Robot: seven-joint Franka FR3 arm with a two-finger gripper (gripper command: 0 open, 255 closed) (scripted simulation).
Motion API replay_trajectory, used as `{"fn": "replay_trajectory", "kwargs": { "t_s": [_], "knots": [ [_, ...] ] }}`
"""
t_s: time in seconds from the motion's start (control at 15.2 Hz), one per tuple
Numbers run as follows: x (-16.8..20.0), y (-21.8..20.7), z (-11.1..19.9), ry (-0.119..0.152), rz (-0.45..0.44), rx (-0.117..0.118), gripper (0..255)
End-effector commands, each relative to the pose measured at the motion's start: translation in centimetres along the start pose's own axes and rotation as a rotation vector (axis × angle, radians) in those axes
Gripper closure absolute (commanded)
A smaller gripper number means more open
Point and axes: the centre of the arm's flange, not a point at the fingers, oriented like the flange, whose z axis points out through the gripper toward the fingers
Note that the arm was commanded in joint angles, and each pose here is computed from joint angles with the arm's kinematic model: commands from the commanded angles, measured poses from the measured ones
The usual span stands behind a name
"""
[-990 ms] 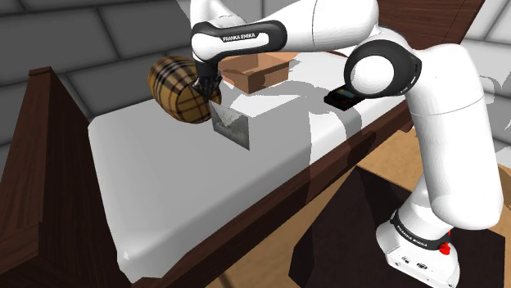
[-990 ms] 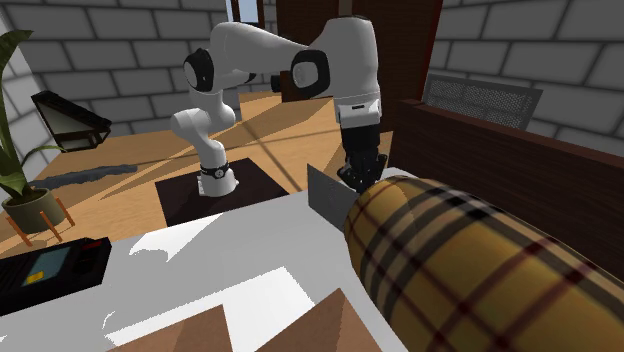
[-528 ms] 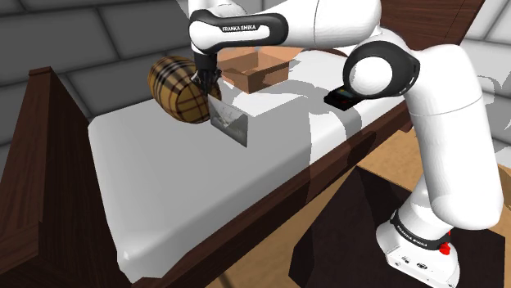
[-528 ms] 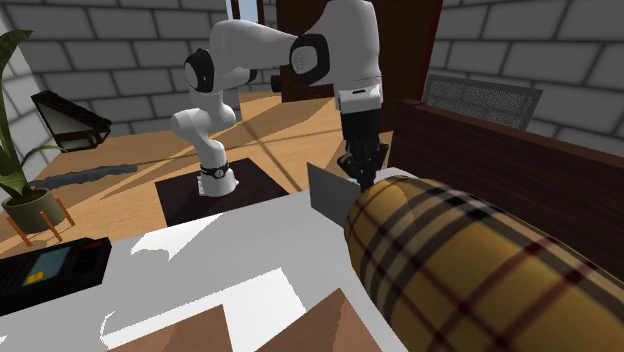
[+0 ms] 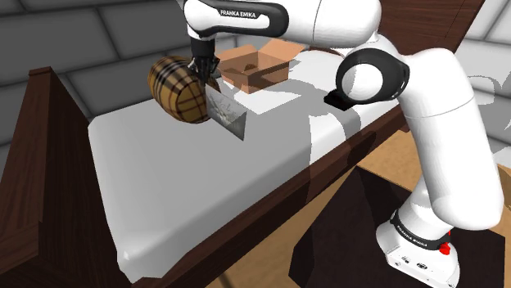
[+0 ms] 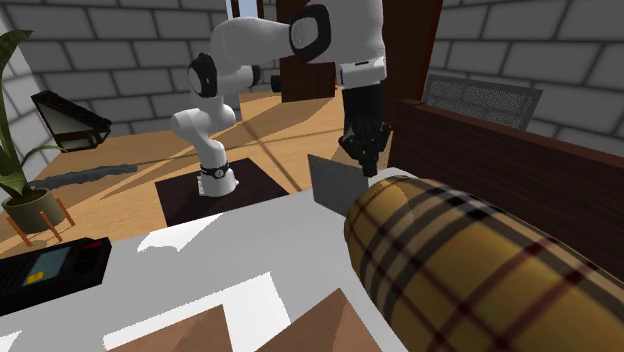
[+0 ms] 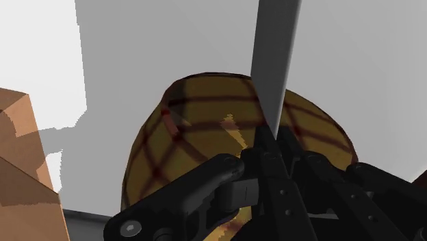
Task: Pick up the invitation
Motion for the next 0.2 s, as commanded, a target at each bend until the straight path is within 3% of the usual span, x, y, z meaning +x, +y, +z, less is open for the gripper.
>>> {"fn": "replay_trajectory", "kwargs": {
  "t_s": [0.0, 0.13],
  "knots": [
    [0.26, -0.04, -0.99, 0.0, 0.0, 0.0, 255],
    [0.27, -0.05, -1.06, 0.0, 0.0, 0.0, 255]
  ]
}}
